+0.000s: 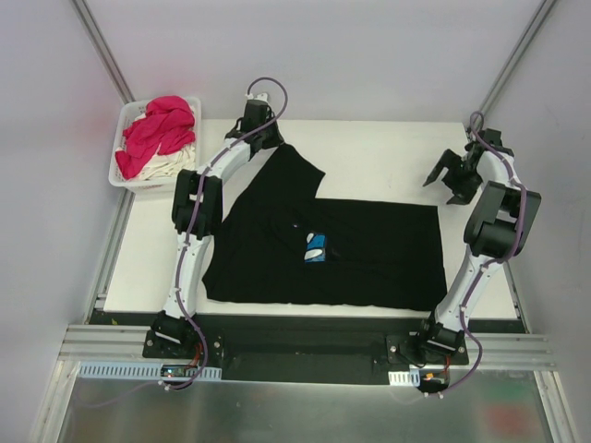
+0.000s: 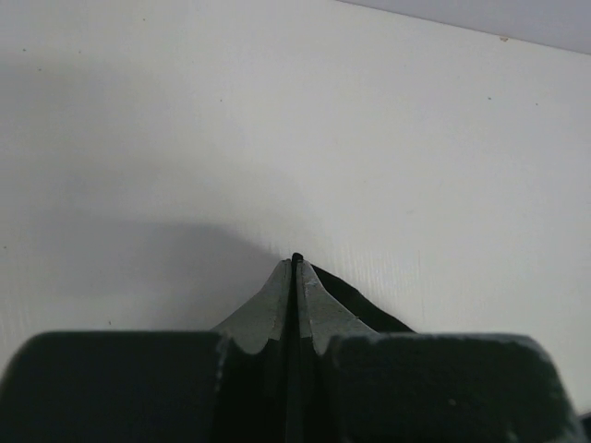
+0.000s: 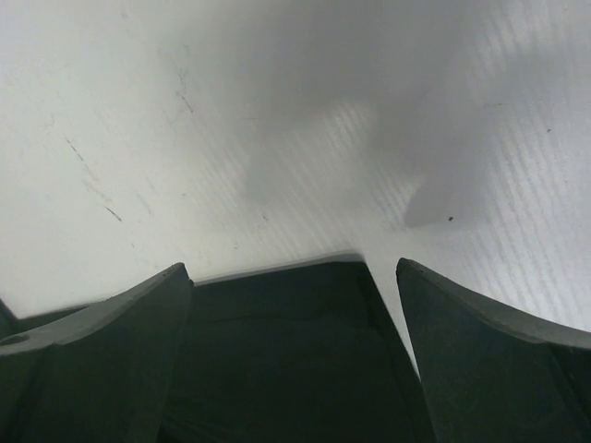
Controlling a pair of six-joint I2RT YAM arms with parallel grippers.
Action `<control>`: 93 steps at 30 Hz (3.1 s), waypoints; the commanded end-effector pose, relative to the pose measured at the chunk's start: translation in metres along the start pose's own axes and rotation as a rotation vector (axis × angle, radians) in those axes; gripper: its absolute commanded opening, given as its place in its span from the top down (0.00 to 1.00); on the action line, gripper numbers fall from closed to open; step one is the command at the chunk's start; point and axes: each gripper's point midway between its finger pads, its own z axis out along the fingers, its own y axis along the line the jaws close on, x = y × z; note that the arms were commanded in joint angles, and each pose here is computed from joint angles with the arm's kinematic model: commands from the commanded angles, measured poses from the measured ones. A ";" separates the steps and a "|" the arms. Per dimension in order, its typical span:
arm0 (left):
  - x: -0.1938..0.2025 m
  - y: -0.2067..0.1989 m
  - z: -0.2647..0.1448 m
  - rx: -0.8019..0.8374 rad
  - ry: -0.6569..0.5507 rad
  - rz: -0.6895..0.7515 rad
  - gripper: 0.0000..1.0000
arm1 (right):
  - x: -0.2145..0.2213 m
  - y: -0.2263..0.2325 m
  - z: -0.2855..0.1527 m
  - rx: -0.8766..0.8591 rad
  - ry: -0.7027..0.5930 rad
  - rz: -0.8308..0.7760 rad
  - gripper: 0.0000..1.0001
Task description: Fold and stack the t-shirts
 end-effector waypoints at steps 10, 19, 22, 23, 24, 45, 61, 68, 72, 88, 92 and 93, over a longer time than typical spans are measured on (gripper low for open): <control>-0.044 -0.027 -0.025 0.079 -0.101 0.058 1.00 | -0.003 -0.016 0.000 0.109 0.041 -0.145 0.02; -0.045 -0.027 -0.025 0.078 -0.102 0.055 1.00 | 0.024 -0.011 0.016 0.110 0.108 -0.140 0.25; -0.045 -0.027 -0.025 0.078 -0.103 0.057 1.00 | 0.025 -0.010 0.017 0.103 0.107 -0.132 0.46; -0.044 -0.027 -0.025 0.079 -0.102 0.057 1.00 | 0.024 -0.011 0.017 0.111 0.101 -0.130 0.48; -0.044 -0.027 -0.025 0.079 -0.102 0.057 1.00 | 0.023 -0.012 0.017 0.115 0.099 -0.129 0.49; -0.049 -0.033 -0.031 0.099 -0.107 0.066 1.00 | 0.027 -0.026 0.014 0.200 0.108 -0.122 0.88; -0.089 -0.072 -0.086 0.235 -0.170 0.181 1.00 | 0.009 -0.002 -0.017 0.102 -0.016 -0.184 0.99; -0.088 -0.079 -0.103 0.270 -0.162 0.207 1.00 | 0.007 0.001 -0.021 0.079 -0.035 -0.180 0.99; -0.083 -0.079 -0.109 0.276 -0.151 0.223 1.00 | 0.006 -0.002 -0.025 0.085 -0.060 -0.167 0.99; -0.083 -0.088 -0.144 0.322 -0.172 0.278 1.00 | 0.002 -0.020 -0.053 0.088 -0.144 -0.125 0.99; -0.086 -0.089 -0.152 0.331 -0.193 0.292 1.00 | 0.005 -0.020 -0.053 0.079 -0.143 -0.114 0.99; -0.087 -0.089 -0.153 0.329 -0.198 0.297 1.00 | 0.006 -0.021 -0.053 0.080 -0.144 -0.112 0.99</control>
